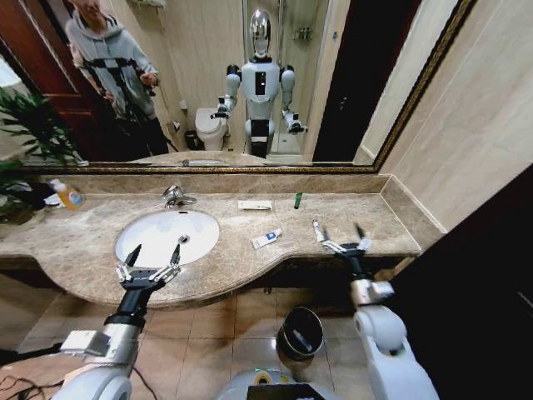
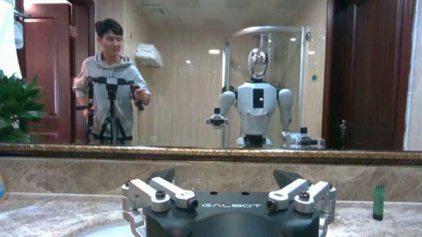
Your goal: Pick up the trash from the sink and place it in the trash bin.
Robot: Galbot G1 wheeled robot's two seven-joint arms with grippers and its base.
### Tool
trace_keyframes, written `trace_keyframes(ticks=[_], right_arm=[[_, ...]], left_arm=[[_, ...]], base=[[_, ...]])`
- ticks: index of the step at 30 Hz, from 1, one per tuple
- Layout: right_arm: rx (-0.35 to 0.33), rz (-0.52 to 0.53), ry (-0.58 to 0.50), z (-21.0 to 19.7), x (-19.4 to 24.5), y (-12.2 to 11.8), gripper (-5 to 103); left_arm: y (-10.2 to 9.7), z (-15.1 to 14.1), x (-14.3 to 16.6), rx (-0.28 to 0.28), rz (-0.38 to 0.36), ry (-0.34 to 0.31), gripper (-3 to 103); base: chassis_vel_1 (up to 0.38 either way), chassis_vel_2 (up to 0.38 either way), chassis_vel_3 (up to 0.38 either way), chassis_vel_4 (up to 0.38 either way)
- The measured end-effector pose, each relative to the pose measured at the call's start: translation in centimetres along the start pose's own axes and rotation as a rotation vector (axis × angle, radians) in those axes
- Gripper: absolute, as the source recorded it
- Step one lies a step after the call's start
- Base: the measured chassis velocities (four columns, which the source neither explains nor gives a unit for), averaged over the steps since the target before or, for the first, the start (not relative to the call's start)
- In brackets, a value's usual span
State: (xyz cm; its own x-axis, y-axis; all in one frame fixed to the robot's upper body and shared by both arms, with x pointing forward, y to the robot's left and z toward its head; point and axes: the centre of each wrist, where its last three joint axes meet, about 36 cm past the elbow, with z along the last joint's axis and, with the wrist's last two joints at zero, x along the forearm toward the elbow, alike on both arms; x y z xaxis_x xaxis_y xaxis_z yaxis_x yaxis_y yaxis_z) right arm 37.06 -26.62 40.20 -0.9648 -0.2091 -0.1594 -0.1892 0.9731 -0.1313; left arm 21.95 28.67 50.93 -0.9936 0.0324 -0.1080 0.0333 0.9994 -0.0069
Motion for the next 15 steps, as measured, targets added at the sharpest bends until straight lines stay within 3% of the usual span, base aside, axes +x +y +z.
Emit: trace_keyframes(ticks=[7, 15], right_arm=[[0.095, -0.117, 0.104, 2.6, -4.0, -0.9, 100], [0.115, -0.067, 0.182, 4.4, -6.0, -1.5, 100]], left_arm=[[0.0, 0.0, 0.0, 0.0, 0.0, 0.0, 100], [0.0, 0.0, 0.0, 0.0, 0.0, 0.0, 100]], base=[[0.0, 0.0, 0.0, 0.0], [0.0, 0.0, 0.0, 0.0]])
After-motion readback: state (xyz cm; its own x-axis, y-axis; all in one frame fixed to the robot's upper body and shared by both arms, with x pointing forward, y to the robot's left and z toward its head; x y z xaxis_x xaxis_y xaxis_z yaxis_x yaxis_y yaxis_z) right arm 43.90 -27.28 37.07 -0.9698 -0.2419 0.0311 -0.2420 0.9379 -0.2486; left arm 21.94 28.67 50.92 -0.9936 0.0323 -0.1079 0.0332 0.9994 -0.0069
